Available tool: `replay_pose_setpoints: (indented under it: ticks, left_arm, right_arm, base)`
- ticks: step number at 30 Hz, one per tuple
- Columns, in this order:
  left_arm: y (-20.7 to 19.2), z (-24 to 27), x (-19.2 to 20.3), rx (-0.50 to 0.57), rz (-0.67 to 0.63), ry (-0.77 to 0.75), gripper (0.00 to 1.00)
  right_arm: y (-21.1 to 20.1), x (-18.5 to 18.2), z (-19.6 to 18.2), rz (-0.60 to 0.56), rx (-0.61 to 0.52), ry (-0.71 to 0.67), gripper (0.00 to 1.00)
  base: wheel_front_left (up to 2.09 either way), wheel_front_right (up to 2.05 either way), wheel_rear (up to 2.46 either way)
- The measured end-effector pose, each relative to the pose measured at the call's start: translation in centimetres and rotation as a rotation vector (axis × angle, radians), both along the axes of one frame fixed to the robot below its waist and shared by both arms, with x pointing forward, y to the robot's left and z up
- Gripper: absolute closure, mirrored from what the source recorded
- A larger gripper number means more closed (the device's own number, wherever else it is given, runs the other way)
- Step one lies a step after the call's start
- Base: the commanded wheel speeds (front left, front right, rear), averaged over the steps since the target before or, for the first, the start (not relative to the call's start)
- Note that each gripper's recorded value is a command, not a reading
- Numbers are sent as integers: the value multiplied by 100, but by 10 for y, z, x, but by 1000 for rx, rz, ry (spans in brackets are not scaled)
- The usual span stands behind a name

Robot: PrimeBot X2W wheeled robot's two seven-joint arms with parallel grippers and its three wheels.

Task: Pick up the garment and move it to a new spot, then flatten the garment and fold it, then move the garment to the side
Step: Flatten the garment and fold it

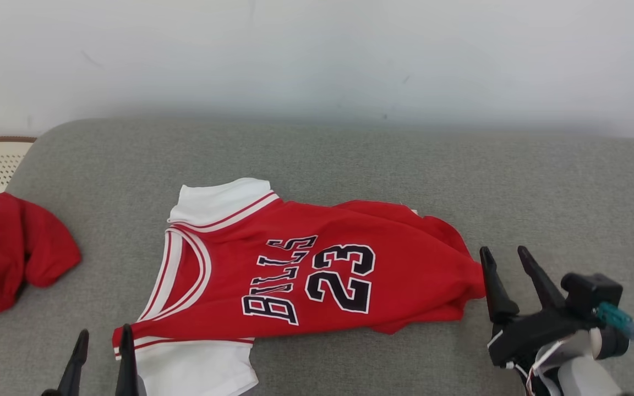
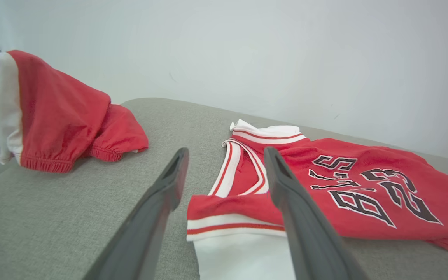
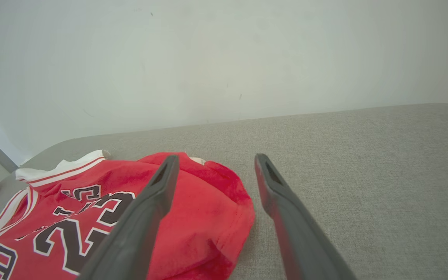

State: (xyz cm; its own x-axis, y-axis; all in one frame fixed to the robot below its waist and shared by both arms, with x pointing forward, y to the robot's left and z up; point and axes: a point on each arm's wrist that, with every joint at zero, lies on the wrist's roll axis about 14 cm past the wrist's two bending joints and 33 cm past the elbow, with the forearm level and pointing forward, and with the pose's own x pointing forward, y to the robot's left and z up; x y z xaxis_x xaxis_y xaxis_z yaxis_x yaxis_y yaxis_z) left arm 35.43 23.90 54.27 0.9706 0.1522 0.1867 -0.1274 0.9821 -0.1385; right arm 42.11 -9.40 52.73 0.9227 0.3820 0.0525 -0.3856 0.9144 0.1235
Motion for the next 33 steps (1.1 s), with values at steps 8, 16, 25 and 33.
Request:
replay_pose_setpoints:
  ticks: [8, 16, 25, 33]
  left_arm:
    - [-1, 14, -7, 4, 10, -47, 0]
    - [2, 10, -10, 3, 24, -35, 0]
    - [9, 3, -11, -4, 51, -15, 0]
    - [13, -1, -8, -3, 62, 1, 0]
  right_arm:
    - [11, 31, 1, 40, -71, 55, 0]
    - [19, 67, -10, 64, -172, 141, 0]
    - [33, 94, -35, 92, -252, 256, 0]
    - [41, 104, -63, 112, -321, 353, 0]
  base:
    - [0, 0, 0]
    - [0, 0, 0]
    - [0, 0, 0]
    - [0, 0, 0]
